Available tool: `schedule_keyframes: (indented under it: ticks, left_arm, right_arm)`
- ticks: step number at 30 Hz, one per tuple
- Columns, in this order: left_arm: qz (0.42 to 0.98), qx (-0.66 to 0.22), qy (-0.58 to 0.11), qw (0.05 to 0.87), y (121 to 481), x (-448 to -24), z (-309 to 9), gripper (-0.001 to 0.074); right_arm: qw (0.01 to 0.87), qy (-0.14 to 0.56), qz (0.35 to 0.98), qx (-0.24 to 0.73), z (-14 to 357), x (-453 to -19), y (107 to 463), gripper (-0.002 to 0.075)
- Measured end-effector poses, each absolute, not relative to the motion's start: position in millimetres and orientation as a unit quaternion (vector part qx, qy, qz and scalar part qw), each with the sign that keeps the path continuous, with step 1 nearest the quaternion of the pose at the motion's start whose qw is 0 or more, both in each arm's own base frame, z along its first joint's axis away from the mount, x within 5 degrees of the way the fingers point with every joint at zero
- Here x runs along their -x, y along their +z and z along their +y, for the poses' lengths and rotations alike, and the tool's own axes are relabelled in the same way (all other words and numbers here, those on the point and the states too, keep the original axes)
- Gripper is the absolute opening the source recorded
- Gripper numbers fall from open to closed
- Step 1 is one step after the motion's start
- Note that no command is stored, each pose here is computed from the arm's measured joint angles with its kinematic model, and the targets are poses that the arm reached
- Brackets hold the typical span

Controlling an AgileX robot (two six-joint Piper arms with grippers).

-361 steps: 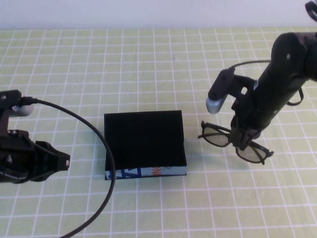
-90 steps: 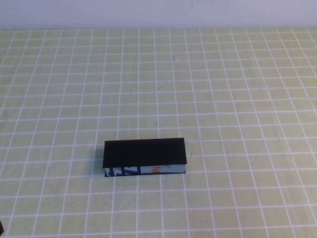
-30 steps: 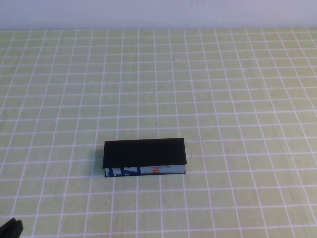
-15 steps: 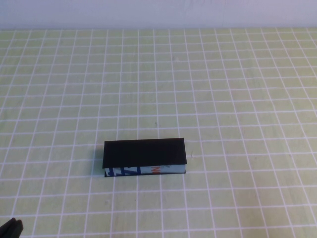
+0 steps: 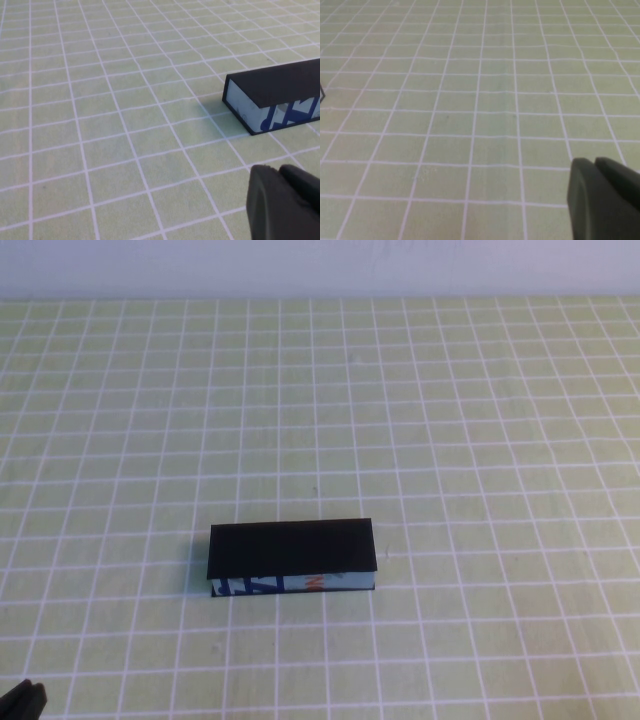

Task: Return glasses to glasses case

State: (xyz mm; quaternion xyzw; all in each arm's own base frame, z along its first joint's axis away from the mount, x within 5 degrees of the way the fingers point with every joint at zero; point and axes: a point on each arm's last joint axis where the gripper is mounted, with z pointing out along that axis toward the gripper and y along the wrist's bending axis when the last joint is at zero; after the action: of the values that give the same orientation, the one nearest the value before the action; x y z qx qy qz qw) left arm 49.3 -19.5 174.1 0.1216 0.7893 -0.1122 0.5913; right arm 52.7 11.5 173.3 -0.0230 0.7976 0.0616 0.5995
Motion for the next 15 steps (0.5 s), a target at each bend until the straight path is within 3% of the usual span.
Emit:
schedule_keyframes:
  ticks: [15]
  left_arm:
    - [0.789,-0.122,-0.112,0.591,174.1,-49.3,-19.5,-0.0003]
  right_arm:
    - [0.6,0.064,0.797,0.021,11.7,-52.7,173.4,-0.0018]
